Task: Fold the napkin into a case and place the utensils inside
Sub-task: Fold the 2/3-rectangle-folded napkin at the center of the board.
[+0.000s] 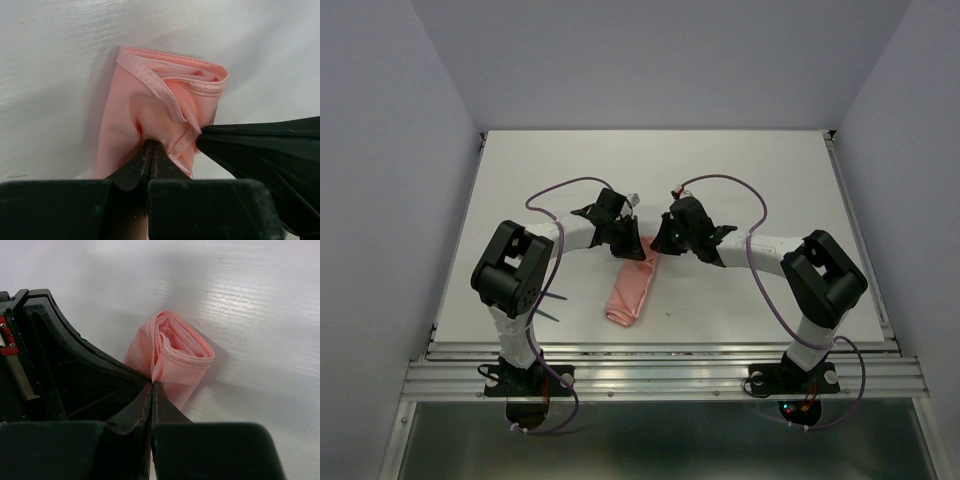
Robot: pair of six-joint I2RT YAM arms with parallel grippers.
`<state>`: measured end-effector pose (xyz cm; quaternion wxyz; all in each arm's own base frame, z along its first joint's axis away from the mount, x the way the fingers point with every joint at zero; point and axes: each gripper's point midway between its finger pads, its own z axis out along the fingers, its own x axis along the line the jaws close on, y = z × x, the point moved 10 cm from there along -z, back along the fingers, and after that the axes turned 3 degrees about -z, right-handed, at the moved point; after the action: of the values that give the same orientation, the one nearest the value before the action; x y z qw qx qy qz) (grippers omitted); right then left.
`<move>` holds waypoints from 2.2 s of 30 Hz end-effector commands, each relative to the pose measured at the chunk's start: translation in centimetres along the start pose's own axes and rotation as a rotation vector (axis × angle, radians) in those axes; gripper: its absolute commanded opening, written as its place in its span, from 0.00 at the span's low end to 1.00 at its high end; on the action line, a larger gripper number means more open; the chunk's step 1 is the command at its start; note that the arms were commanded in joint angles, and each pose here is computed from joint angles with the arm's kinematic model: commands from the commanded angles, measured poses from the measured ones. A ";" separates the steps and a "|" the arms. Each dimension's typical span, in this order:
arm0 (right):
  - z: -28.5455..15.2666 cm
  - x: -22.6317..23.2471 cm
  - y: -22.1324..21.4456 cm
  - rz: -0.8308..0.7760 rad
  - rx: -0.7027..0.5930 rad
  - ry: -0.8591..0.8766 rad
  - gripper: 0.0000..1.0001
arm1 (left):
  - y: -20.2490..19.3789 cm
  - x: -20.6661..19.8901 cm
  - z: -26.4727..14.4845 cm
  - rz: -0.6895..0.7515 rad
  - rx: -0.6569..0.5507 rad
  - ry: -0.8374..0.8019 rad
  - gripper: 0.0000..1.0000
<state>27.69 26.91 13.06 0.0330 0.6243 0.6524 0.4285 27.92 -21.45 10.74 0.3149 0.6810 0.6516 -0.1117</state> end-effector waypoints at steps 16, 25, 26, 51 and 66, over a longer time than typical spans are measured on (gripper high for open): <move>0.5 0.9 0.6 -0.010 -0.021 0.026 0.01 | 0.8 -2.3 1.8 -0.037 -0.067 -0.157 0.00; -0.1 0.7 0.8 -0.014 -0.036 0.006 0.01 | 1.5 -2.7 1.2 -0.053 -0.140 -0.137 0.00; -0.1 0.5 0.8 -0.018 -0.049 -0.018 0.01 | 1.5 -2.8 0.9 -0.041 -0.144 -0.136 0.00; 0.2 0.3 2.3 -0.068 -0.052 -0.046 0.01 | 4.0 -0.9 -2.6 -0.041 -0.245 0.026 0.00; 0.7 0.5 2.3 -0.059 -0.041 -0.041 0.01 | 4.7 -0.6 -0.5 -0.040 -0.230 0.009 0.00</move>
<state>28.62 26.80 13.02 0.0671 0.6177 0.6701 0.4061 31.27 -20.76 11.69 0.3585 0.6287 0.6891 -0.0374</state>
